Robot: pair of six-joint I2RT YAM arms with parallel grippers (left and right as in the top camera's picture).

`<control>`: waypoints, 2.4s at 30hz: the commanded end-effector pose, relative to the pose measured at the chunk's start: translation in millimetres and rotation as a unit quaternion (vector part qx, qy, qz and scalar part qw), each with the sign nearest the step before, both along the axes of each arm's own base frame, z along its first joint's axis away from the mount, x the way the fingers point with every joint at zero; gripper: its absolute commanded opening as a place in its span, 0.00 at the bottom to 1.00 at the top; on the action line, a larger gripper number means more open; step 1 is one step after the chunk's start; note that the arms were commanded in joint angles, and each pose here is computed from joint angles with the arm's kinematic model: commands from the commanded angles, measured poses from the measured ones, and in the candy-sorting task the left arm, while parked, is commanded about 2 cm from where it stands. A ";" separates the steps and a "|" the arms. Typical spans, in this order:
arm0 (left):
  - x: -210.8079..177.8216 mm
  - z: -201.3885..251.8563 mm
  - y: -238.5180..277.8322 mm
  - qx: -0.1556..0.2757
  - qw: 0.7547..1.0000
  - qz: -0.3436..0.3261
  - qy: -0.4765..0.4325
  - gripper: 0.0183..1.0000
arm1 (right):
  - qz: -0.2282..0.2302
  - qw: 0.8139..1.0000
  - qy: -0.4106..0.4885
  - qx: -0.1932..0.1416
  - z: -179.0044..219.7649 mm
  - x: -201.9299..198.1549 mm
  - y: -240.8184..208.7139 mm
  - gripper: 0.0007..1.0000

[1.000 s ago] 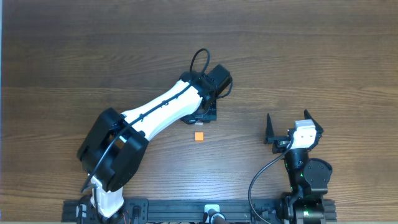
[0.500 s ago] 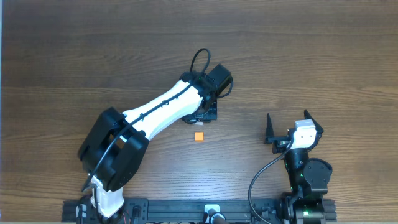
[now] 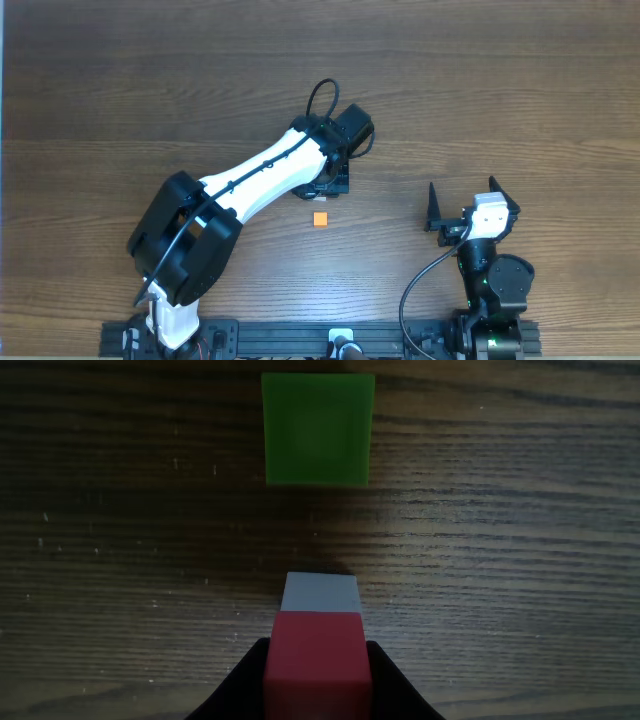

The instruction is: Stack Cubes

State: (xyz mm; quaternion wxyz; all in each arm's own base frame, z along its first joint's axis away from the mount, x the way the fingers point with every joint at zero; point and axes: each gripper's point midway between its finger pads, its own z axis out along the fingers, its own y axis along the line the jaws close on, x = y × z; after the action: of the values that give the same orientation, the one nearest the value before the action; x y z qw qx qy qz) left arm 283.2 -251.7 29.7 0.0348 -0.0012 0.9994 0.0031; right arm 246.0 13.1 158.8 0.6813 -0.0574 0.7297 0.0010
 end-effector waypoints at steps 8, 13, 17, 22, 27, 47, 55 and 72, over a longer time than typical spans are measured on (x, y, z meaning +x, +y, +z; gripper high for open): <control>0.5 -5.5 1.5 0.004 1.000 -0.004 0.009 0.63 | -0.006 1.000 -0.001 -0.002 -1.2 -0.1 -2.6 0.99; -9.3 -5.0 4.5 0.014 1.000 -0.008 0.025 0.66 | -0.006 1.000 -0.001 -0.002 -1.2 -0.1 -2.6 0.99; -27.4 -1.8 2.9 0.022 0.998 -0.020 0.048 0.67 | -0.006 1.000 -0.001 -0.002 -1.2 -0.1 -2.6 0.99; -58.0 -0.4 -3.1 0.024 0.995 -0.026 0.090 0.67 | -0.006 1.000 -0.001 -0.002 -1.2 -0.1 -2.6 0.99; -65.2 -5.1 -4.8 0.020 0.995 -0.019 0.100 0.67 | -0.006 1.000 -0.001 -0.002 -1.2 -0.1 -2.6 0.99; -65.6 -22.4 -1.2 0.013 0.995 -0.015 0.096 0.52 | -0.006 1.000 -0.001 -0.002 -1.2 -0.1 -2.6 0.99; -65.3 -27.8 1.2 0.013 0.995 -0.011 0.093 0.48 | -0.006 1.000 -0.001 -0.002 -1.2 -0.1 -2.6 0.99; -59.1 -28.7 4.9 0.015 0.996 -0.003 0.085 0.08 | -0.006 1.000 -0.001 -0.002 -1.2 -0.1 -2.6 0.99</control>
State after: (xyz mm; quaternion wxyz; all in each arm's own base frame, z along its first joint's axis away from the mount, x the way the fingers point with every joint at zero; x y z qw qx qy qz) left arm 222.0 -253.9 4.5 -0.0531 0.0091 0.9985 0.0066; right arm 246.0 13.1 158.8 0.6813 -0.0573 0.7297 0.0011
